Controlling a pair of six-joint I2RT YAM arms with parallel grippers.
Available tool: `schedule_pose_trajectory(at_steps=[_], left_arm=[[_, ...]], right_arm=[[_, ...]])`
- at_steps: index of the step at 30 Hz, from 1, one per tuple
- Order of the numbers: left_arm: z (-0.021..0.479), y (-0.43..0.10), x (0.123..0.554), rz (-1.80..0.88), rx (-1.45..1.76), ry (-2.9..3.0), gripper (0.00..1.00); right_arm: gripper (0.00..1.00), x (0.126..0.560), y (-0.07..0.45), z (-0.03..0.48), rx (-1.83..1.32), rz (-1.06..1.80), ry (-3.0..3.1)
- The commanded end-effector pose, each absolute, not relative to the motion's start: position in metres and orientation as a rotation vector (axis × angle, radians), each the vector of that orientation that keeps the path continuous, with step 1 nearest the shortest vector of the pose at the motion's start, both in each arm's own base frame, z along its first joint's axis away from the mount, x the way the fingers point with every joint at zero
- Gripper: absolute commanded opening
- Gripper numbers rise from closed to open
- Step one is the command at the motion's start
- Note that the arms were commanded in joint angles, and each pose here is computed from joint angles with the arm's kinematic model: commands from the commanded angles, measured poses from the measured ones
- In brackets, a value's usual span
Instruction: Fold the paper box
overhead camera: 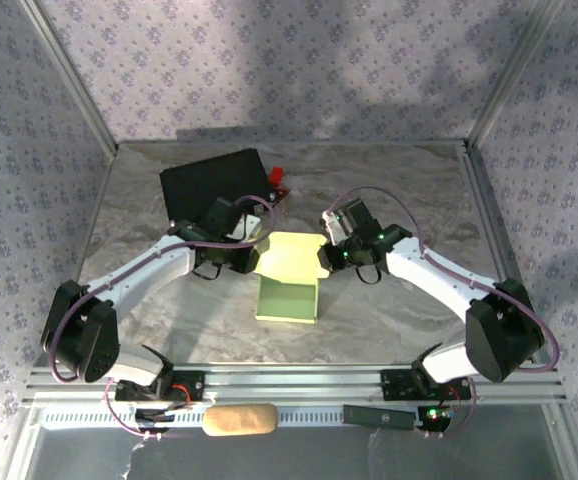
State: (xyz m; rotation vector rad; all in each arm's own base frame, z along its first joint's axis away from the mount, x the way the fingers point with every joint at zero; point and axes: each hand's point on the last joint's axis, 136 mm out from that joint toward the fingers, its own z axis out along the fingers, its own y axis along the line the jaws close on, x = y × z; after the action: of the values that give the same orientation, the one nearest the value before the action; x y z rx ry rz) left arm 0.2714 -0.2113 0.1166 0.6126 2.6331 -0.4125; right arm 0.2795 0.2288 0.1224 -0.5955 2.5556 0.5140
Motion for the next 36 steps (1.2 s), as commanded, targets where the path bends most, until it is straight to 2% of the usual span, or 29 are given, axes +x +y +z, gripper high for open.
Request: schedule_pose_trajectory(at_steps=[1,6,8,15,25,30,36], left_arm=[[0.131,-0.213,0.276,-0.397,0.556,2.599,0.14],[0.131,-0.219,0.272,-0.412,0.503,2.588,0.09],[0.132,-0.222,0.272,-0.406,0.455,2.578,0.05],[0.154,-0.235,0.274,-0.392,0.297,2.468,0.04],[0.176,-0.246,0.299,-0.396,0.187,2.307,0.0],[0.172,-0.247,0.32,-0.448,0.135,2.261,0.0],[0.163,-0.248,0.325,-0.49,0.145,2.209,0.0]], right_arm=[[0.12,0.281,0.225,0.13,-0.571,0.434,2.562],[0.03,0.279,0.222,0.129,-0.517,0.355,2.578],[0.0,0.278,0.222,0.13,-0.479,0.328,2.576],[0.0,0.281,0.232,0.138,-0.318,0.284,2.518],[0.0,0.316,0.259,0.18,-0.19,0.346,2.295],[0.0,0.329,0.272,0.178,-0.194,0.363,2.24],[0.0,0.336,0.274,0.165,-0.217,0.338,2.16]])
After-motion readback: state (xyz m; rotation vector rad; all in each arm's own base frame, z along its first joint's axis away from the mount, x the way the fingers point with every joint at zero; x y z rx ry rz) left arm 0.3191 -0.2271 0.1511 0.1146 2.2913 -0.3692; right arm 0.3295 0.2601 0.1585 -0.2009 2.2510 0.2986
